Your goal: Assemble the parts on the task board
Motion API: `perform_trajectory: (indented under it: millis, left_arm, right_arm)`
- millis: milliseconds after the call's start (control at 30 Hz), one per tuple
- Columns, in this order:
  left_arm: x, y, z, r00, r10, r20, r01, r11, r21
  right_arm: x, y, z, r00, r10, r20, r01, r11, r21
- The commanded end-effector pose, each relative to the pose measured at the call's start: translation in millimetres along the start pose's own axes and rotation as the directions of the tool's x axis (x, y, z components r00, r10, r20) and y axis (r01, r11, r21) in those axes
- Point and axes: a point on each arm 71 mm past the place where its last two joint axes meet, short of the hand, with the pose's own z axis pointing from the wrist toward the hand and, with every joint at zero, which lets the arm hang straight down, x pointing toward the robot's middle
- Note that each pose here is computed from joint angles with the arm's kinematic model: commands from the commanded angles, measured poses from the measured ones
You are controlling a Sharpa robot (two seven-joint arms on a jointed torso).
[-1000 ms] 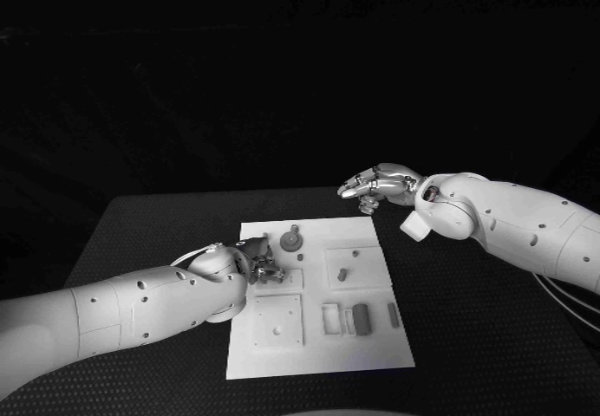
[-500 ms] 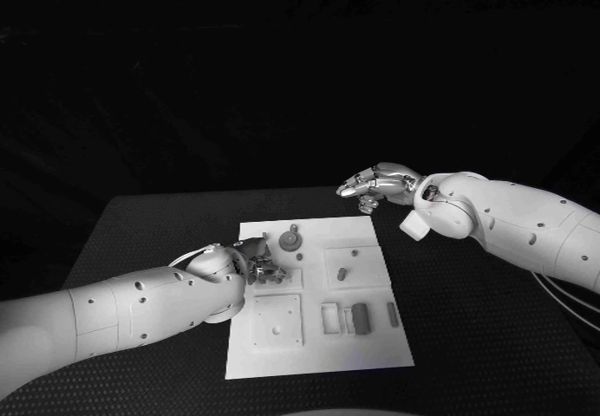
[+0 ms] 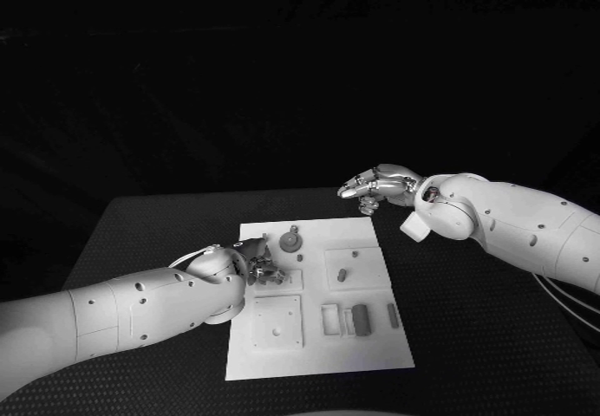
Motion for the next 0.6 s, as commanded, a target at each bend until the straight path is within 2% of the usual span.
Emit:
perform_trajectory:
  millis: [33, 600]
  left_arm:
    - [-0.6, -1.0, -0.1, 1.000, -0.023, 0.011, 0.023, 1.000, 0.009]
    - [1.7, 0.5, 2.0, 0.999, -0.029, -0.028, 0.029, 1.000, -0.002]
  right_arm:
    - [1.3, -0.1, -0.1, 1.000, -0.002, -0.016, 0.002, 1.000, -0.002]
    - [1.8, -0.4, 0.1, 1.000, -0.002, -0.019, 0.002, 1.000, 0.001]
